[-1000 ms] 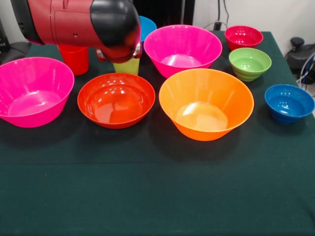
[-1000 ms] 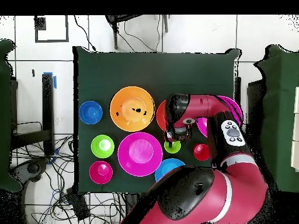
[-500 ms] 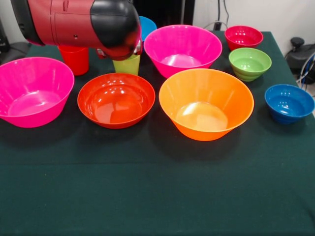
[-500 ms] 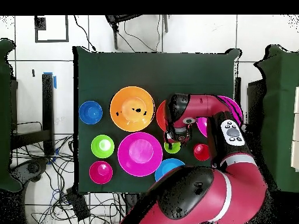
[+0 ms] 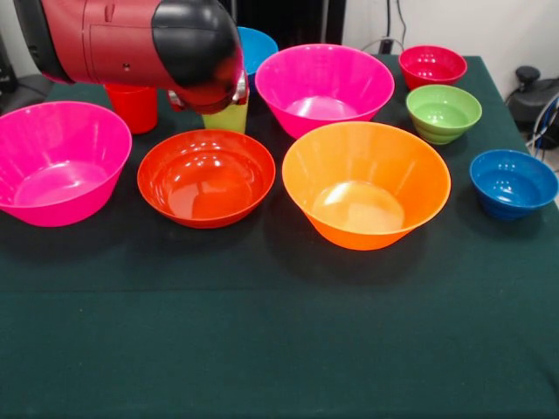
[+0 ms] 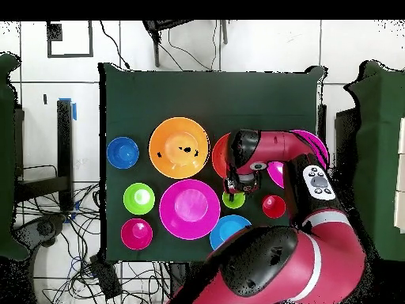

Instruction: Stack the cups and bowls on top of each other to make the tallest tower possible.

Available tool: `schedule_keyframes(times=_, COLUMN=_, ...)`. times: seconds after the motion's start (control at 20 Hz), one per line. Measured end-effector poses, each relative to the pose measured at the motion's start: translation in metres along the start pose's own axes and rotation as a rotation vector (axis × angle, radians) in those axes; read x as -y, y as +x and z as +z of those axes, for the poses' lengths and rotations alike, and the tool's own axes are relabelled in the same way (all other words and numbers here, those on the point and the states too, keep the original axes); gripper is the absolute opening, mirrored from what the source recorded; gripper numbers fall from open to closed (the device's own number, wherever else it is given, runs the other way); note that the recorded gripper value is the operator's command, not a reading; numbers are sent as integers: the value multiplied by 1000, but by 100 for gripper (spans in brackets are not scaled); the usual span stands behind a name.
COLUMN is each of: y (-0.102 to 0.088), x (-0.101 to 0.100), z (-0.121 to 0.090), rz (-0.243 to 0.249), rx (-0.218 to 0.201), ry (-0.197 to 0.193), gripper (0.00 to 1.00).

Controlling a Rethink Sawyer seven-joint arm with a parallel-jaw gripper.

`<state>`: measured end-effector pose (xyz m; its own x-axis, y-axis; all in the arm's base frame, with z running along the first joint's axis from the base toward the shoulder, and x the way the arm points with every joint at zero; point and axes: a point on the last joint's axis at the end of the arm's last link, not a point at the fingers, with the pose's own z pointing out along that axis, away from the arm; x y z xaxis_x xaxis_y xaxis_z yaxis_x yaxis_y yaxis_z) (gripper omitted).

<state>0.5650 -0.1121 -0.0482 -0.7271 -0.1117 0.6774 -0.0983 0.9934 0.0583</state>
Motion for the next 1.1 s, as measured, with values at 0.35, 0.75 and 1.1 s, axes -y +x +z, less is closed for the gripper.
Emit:
schedule_keyframes(times=0.35, y=4, x=4, z=9, rz=-5, rx=78, ry=-9, gripper=100)
schedule_keyframes(times=0.75, y=19, x=3, z=5, rz=-15, rx=112, ry=-21, gripper=100)
schedule_keyframes(times=1.1, y=21, x=-4, z=-2, rz=-30, rx=122, ry=-21, gripper=100)
